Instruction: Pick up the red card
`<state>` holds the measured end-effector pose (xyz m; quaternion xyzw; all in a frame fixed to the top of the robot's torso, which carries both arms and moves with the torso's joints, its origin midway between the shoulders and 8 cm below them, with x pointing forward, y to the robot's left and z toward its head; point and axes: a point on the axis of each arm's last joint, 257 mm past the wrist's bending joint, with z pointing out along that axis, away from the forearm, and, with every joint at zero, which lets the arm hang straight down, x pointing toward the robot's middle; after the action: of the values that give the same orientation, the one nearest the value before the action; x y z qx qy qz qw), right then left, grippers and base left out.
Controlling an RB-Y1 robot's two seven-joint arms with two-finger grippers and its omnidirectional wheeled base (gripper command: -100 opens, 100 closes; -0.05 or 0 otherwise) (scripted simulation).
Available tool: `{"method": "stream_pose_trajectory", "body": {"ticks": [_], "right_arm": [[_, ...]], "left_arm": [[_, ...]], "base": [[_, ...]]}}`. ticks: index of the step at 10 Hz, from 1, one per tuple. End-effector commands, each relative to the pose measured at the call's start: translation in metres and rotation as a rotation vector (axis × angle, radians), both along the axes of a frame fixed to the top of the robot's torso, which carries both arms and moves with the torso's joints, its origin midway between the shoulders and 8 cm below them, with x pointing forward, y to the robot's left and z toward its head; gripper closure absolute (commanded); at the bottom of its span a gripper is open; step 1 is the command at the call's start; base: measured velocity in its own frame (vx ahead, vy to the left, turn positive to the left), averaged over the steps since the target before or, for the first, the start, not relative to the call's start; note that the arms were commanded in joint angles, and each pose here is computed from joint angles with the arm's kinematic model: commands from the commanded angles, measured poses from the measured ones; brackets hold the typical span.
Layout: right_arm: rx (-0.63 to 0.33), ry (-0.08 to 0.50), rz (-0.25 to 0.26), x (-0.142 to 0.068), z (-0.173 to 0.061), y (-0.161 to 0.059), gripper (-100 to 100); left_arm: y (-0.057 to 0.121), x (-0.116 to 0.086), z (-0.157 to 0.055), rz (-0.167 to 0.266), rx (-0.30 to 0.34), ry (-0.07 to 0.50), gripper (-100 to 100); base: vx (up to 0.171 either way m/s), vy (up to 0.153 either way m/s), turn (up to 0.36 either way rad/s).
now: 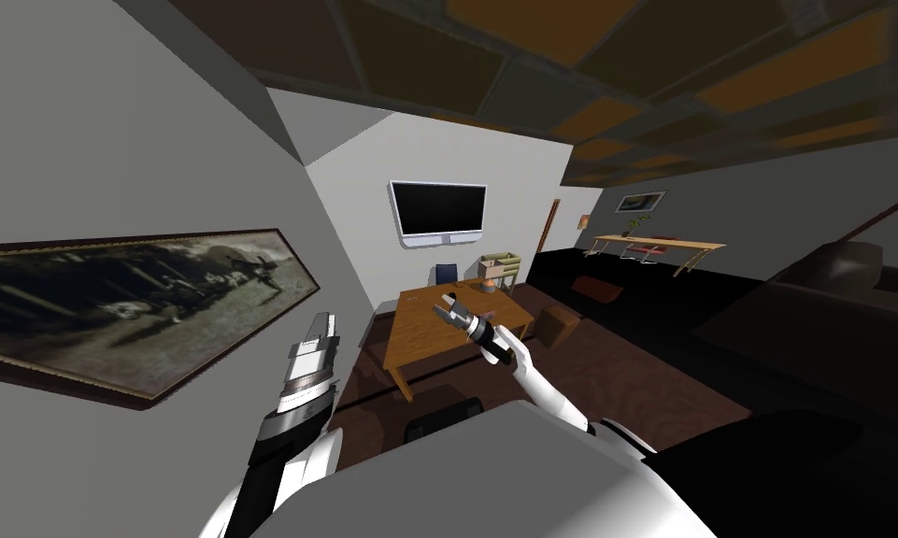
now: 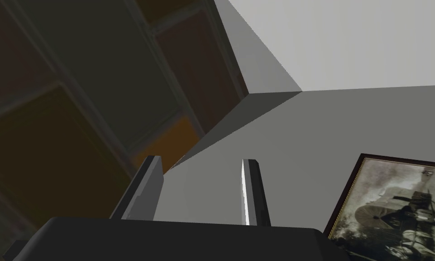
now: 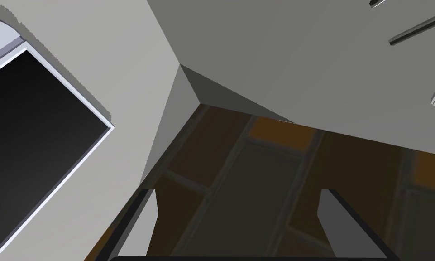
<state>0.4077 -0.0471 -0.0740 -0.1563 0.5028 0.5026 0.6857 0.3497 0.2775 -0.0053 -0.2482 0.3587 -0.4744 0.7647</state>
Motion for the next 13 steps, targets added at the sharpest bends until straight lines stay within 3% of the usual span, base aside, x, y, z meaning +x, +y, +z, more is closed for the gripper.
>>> {"method": "stream_pose_trajectory", "body": {"ticks": [1, 2, 3, 4, 5, 6, 7, 8, 9, 10, 11, 12, 13], "right_arm": [[-0.028, -0.004, 0.003, -0.001, -0.004, 0.005, -100], [-0.096, -0.012, 0.049, -0.002, -0.020, 0.020, -100], [-0.117, -0.017, 0.047, -0.002, -0.024, 0.022, -100], [-0.179, -0.026, 0.097, -0.004, -0.038, 0.035, -100], [-0.209, -0.027, 0.092, -0.003, -0.046, 0.036, -100], [-0.272, -0.030, 0.140, -0.005, -0.063, 0.046, -100], [-0.302, -0.036, 0.137, -0.004, -0.070, 0.047, -100], [-0.366, -0.040, 0.186, -0.006, -0.087, 0.055, -100], [-0.397, -0.041, 0.183, -0.005, -0.096, 0.055, -100], [-0.461, -0.044, 0.230, -0.008, -0.113, 0.061, -100], [-0.492, -0.042, 0.227, -0.007, -0.123, 0.059, -100], [-0.558, -0.035, 0.271, -0.008, -0.142, 0.061, -100], [-0.592, -0.041, 0.270, -0.008, -0.151, 0.060, -100]], "left_arm": [[0.000, 0.000, 0.000, 0.000, 0.000, 0.000, 0], [0.000, 0.000, 0.000, 0.000, 0.000, 0.000, 0], [0.000, 0.000, 0.000, 0.000, 0.000, 0.000, 0], [0.000, 0.000, 0.000, 0.000, 0.000, 0.000, 0], [0.000, 0.000, 0.000, 0.000, 0.000, 0.000, 0], [0.000, 0.000, 0.000, 0.000, 0.000, 0.000, 0], [0.000, 0.000, 0.000, 0.000, 0.000, 0.000, 0], [0.000, 0.000, 0.000, 0.000, 0.000, 0.000, 0], [0.000, 0.000, 0.000, 0.000, 0.000, 0.000, 0], [0.000, 0.000, 0.000, 0.000, 0.000, 0.000, 0], [0.000, 0.000, 0.000, 0.000, 0.000, 0.000, 0], [0.000, 0.000, 0.000, 0.000, 0.000, 0.000, 0], [0.000, 0.000, 0.000, 0.000, 0.000, 0.000, 0]], "base": [[0.002, 0.019, -0.013], [0.003, 0.036, 0.064], [0.004, 0.038, 0.043], [0.008, 0.049, 0.068], [0.005, 0.035, 0.034], [0.011, 0.030, 0.074], [0.011, 0.021, 0.047], [0.012, 0.028, 0.077], [0.014, 0.022, 0.035], [0.017, 0.020, 0.074], [0.017, 0.015, 0.039], [0.022, 0.015, 0.067], [0.018, 0.008, 0.044]]}}
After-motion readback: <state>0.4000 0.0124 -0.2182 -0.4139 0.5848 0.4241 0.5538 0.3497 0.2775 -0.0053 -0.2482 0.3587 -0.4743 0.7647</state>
